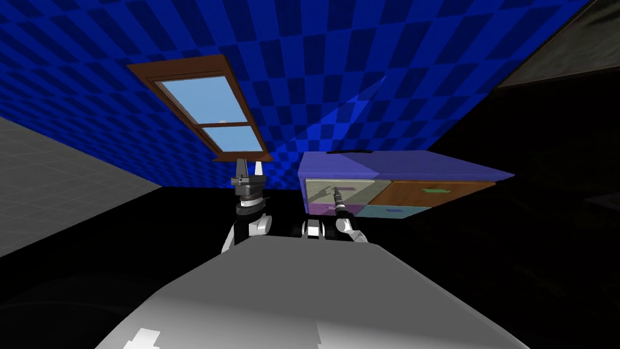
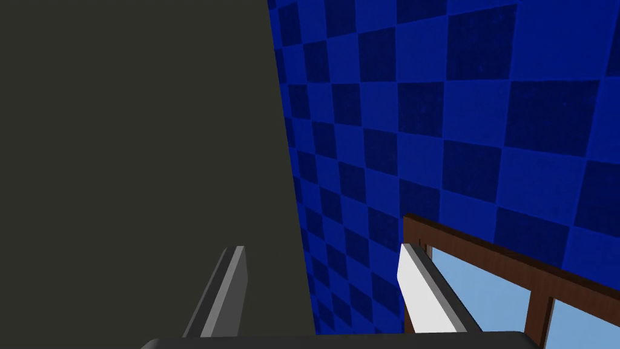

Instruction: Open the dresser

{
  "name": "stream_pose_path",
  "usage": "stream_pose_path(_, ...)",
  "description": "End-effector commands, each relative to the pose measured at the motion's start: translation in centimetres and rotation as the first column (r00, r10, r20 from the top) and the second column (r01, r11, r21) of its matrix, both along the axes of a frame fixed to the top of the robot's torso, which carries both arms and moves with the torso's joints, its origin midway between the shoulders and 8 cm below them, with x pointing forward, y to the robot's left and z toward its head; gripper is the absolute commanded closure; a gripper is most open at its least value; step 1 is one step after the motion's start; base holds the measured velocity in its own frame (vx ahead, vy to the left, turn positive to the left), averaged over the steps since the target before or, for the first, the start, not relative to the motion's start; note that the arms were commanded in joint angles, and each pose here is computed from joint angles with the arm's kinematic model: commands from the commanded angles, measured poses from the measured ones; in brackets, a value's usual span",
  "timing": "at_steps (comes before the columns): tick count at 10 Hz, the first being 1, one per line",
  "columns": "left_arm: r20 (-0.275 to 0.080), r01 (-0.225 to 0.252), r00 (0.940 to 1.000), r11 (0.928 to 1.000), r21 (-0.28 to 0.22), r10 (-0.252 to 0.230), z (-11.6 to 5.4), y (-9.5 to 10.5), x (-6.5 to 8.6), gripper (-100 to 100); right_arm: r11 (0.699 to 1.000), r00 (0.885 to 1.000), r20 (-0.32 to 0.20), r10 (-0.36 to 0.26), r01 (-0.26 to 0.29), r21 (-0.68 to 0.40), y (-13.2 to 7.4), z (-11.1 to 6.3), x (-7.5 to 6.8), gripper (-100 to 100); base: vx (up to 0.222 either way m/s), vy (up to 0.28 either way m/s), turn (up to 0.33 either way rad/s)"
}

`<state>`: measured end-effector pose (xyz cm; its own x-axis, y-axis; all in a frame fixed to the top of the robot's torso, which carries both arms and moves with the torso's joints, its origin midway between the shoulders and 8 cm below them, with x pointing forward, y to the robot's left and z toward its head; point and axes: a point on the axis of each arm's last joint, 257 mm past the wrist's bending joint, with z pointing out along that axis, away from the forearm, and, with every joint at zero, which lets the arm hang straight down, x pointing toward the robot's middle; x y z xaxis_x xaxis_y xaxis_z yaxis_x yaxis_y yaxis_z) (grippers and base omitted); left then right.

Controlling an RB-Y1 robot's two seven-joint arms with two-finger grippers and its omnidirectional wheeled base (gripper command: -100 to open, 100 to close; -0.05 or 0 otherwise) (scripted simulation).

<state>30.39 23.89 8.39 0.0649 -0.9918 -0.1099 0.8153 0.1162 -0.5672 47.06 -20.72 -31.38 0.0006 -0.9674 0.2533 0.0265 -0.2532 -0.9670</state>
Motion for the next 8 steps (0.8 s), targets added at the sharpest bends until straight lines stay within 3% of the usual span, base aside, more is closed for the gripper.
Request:
stream_pose_path(1,0.000,0.000,1.0000,1.0000,0.000,0.000,0.0,0.0,0.0,0,0.998,0.997,0.026,-0.069,0.069,0.001,-1.0,0.6,1.8,-100,-0.081,-0.110,0.296)
stream_pose_path(2,0.000,0.000,1.0000,1.0000,0.000,0.000,0.0,0.0,0.0,0,0.997,0.997,0.017,-0.071,0.071,-0.005,-1.1,0.2,1.7,-100,-0.067,-0.096,0.144)
stream_pose_path(3,0.000,0.000,1.0000,1.0000,0.000,0.000,0.0,0.0,0.0,0,0.993,0.993,0.035,-0.116,0.116,0.002,-1.6,0.9,2.9,-100,-0.076,-0.116,0.277)
stream_pose_path(4,0.000,0.000,1.0000,1.0000,0.000,0.000,0.0,0.0,0.0,0,0.993,0.993,0.025,-0.118,0.119,-0.005,-1.8,0.3,2.8,-100,-0.064,-0.093,0.170)
stream_pose_path(5,0.000,0.000,1.0000,1.0000,0.000,0.000,0.0,0.0,0.0,0,0.987,0.986,0.043,-0.161,0.161,0.006,-2.2,1.2,4.0,-100,-0.083,-0.093,0.291)
stream_pose_path(6,0.000,0.000,1.0000,1.0000,0.000,0.000,0.0,0.0,0.0,0,0.986,0.986,0.029,-0.165,0.165,-0.004,-2.5,0.4,3.8,-100,-0.057,-0.093,0.152)
stream_pose_path(7,0.000,0.000,1.0000,1.0000,0.000,0.000,0.0,0.0,0.0,0,0.979,0.977,0.045,-0.206,0.206,0.009,-2.7,1.3,4.9,-100,-0.073,-0.117,0.326)
stream_pose_path(8,0.000,0.000,1.0000,1.0000,0.000,0.000,0.0,0.0,0.0,0,0.978,0.977,0.031,-0.210,0.210,-0.002,-3.0,0.5,4.7,-100,-0.077,-0.095,0.159)
